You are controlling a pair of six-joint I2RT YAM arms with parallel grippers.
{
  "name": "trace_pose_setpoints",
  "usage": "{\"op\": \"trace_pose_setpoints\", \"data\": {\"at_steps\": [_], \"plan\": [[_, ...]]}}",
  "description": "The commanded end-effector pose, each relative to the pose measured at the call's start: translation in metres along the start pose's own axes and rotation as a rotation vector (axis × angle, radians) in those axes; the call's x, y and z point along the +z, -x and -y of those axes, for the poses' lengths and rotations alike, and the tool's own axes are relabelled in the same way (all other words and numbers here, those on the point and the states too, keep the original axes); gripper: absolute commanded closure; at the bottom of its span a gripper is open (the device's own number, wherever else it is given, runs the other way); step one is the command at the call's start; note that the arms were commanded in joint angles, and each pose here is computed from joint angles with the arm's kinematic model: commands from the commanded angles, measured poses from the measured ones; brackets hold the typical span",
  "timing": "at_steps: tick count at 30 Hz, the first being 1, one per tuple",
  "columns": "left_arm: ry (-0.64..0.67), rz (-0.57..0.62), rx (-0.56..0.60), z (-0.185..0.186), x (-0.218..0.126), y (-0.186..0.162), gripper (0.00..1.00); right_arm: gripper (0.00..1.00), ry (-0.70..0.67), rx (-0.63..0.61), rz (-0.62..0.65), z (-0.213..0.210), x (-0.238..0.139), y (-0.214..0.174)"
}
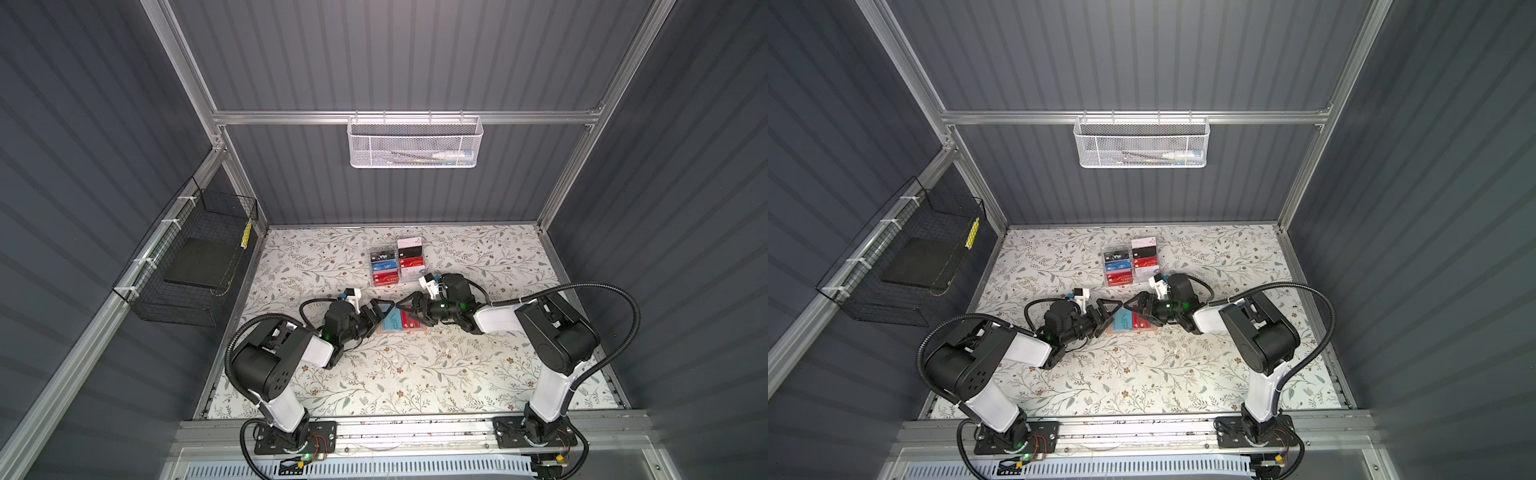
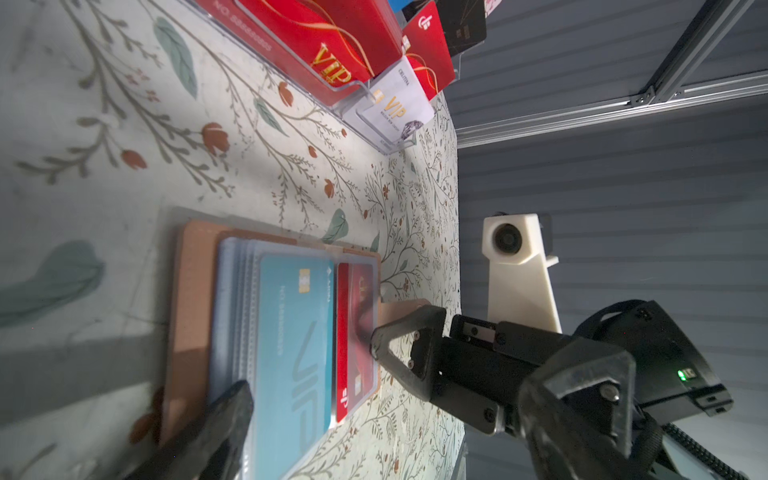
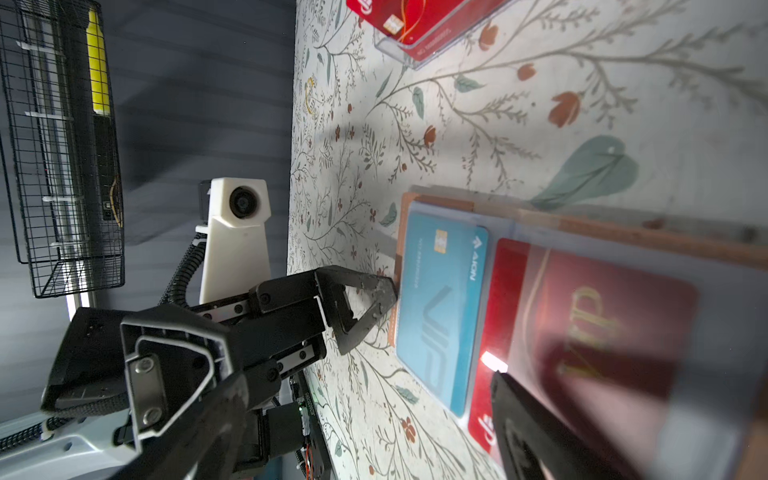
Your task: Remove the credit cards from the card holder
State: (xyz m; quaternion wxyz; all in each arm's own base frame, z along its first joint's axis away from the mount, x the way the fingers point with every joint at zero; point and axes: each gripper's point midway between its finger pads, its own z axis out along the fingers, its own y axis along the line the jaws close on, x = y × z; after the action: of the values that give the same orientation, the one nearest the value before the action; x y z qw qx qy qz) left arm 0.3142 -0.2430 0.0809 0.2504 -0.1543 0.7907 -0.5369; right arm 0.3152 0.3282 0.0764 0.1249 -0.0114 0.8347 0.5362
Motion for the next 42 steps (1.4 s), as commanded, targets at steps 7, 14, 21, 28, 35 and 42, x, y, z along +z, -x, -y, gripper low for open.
{"op": "trace_pose_setpoints", "data": {"at_steps": [7,14,21,28,35,42], "plan": [[-0.013,0.014,-0.018,-0.008,-0.006,0.001,0.0,0.16,0.009,-0.007,-0.041,0.003,0.015,-0.004],[-0.02,0.014,-0.046,-0.016,-0.005,0.0,0.0,0.22,-0.006,-0.003,-0.053,0.008,0.02,-0.006],[-0.033,0.014,-0.071,-0.023,-0.004,0.001,0.0,0.26,-0.019,0.017,-0.07,0.015,0.026,-0.01],[-0.033,0.006,-0.088,-0.028,-0.002,-0.001,0.0,0.3,-0.01,0.016,-0.073,0.014,0.028,-0.01],[-0.036,-0.006,-0.089,-0.029,0.0,-0.003,0.0,0.33,0.035,0.009,-0.068,0.007,0.029,-0.009],[-0.039,-0.014,-0.099,-0.032,0.002,-0.004,0.0,0.35,0.106,-0.002,-0.057,-0.005,0.028,-0.008]]}}
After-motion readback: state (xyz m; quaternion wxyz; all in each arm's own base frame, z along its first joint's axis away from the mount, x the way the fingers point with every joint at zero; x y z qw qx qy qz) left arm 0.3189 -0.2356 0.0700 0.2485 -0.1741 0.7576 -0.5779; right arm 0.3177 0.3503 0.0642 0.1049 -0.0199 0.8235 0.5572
